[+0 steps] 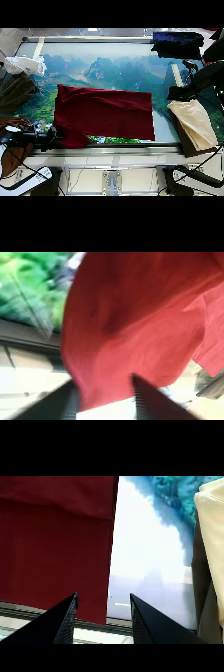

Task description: Fold the shirts.

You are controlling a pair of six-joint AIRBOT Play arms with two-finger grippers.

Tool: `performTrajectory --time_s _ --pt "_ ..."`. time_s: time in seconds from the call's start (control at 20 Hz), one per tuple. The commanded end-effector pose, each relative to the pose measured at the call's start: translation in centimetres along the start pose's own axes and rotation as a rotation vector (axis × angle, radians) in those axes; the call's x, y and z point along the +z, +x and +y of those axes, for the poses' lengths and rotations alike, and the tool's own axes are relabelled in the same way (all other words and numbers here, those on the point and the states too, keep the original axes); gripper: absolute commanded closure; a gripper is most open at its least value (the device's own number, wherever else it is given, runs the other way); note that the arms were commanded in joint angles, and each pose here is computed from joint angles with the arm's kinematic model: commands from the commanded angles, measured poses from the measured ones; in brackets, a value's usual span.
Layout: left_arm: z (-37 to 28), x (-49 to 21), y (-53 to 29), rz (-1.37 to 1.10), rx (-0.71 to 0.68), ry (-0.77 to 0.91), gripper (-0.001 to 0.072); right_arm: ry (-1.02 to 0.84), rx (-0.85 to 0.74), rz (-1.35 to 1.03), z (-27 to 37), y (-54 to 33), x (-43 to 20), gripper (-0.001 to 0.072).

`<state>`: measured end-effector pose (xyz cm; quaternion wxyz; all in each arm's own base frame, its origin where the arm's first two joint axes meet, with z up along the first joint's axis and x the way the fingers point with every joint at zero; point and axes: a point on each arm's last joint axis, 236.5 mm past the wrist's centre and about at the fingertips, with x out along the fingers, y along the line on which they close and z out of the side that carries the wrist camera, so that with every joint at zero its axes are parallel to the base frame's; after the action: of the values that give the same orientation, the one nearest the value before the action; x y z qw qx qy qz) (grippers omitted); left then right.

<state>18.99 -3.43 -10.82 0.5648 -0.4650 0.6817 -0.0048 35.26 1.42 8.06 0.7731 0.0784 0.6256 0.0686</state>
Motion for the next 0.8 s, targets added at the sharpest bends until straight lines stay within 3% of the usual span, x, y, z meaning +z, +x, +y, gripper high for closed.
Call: performTrajectory --time_s 0.0,0.05,0.3,0.4,0.55,0.6,0.65,0.7,0.75 --pt "-1.2 0.5 0.7 -0.024 -0.017 0.020 0.0641 -0.013 -0.049 -0.055 -0.6 -2.1 -0.1 0.0322" --pt "-1.3 0.5 0.8 -0.025 -0.015 0.027 0.0692 -0.018 -0.078 -0.077 -1.0 -3.0 -0.3 0.0322" --pt "-1.3 0.4 0.8 -0.022 -0.012 0.062 0.0694 0.041 -0.248 -0.059 -5.6 -5.0 -2.9 0.0322" --pt "-1.3 0.4 0.8 -0.022 -0.012 0.062 0.0694 0.188 -0.111 0.127 -6.2 -1.0 -7.7 0.0322" --pt "-1.3 0.4 0.8 -0.021 -0.013 0.088 0.0695 0.378 0.276 0.350 -1.6 5.3 -15.2 0.0322" --pt "-1.4 0.3 0.8 -0.016 -0.014 0.088 0.0695 0.437 0.340 0.386 -0.6 7.1 -17.0 0.0319" --pt "-1.4 0.2 0.8 -0.013 -0.014 0.088 0.0694 0.487 0.375 0.408 0.3 8.9 -18.6 0.0258" --pt "-1.4 0.2 0.8 -0.014 -0.014 0.088 0.0694 0.540 0.404 0.410 1.3 10.8 -19.7 0.0105" --pt "-1.4 0.2 0.8 -0.014 -0.014 0.088 0.0695 0.588 0.430 0.394 2.1 12.3 -20.2 0.0028"
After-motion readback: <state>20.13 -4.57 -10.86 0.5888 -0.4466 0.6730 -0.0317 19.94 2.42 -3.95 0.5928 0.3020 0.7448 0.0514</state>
